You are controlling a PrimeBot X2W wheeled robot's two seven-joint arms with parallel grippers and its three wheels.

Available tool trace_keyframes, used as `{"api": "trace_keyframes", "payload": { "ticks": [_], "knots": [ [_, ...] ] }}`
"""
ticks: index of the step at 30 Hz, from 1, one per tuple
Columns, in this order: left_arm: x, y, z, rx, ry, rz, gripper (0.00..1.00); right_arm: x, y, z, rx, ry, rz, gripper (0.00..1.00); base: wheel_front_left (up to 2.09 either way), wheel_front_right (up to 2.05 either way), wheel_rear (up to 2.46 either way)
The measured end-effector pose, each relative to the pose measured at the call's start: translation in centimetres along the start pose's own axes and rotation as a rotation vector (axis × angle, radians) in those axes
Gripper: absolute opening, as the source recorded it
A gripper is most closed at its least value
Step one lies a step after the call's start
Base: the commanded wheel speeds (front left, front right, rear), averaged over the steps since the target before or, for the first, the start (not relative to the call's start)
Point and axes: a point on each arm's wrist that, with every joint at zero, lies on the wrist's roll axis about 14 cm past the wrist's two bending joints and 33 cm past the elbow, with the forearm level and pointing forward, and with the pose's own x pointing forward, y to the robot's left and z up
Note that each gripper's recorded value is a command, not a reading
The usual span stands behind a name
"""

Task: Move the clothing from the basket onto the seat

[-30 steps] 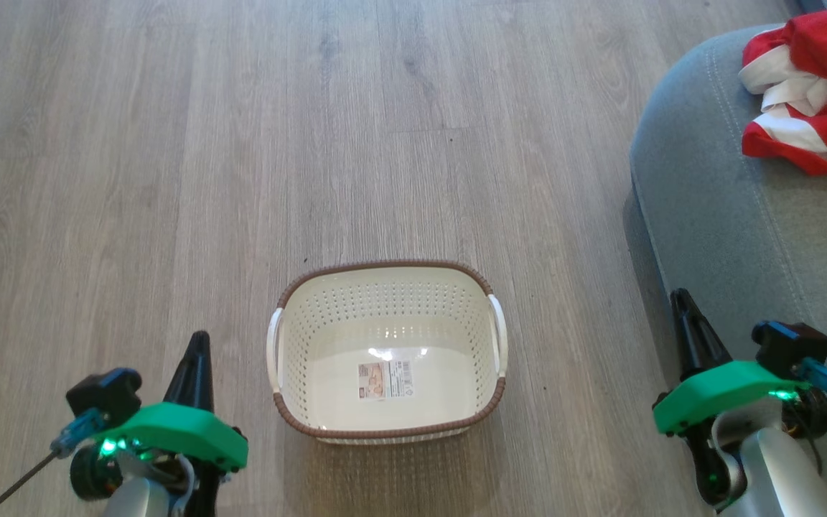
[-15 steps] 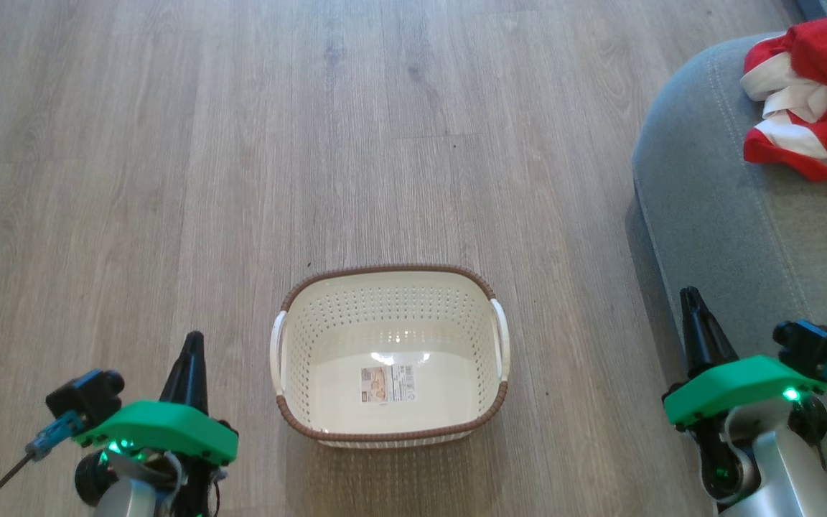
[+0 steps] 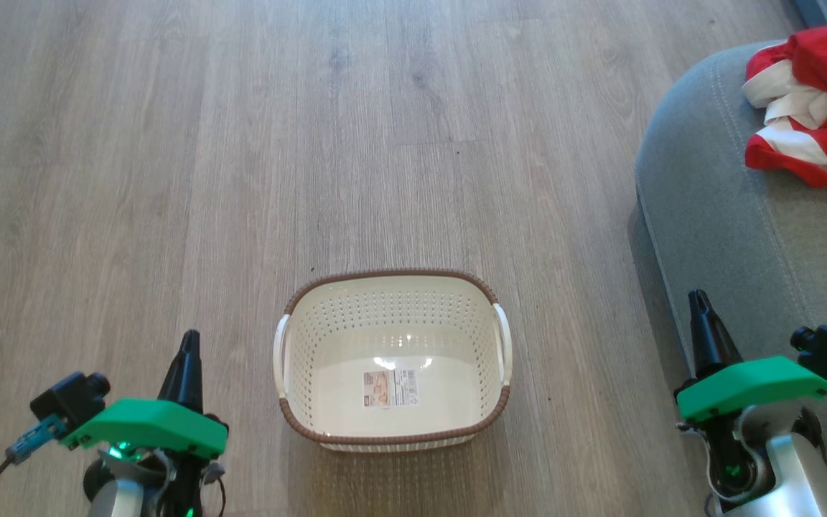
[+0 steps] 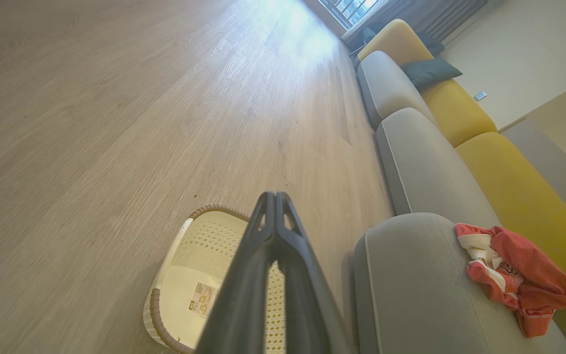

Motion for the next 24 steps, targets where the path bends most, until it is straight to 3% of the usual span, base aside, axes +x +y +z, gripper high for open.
{"api": "trace_keyframes", "payload": {
  "ticks": [24],
  "knots": [
    [-0.4, 0.0, 1.1, -0.264, -0.006, -0.005, 0.00, -0.4, 0.0, 0.5, 0.285, -0.003, -0.009, 0.00, 0.00, 0.00, 0.00]
  ]
}}
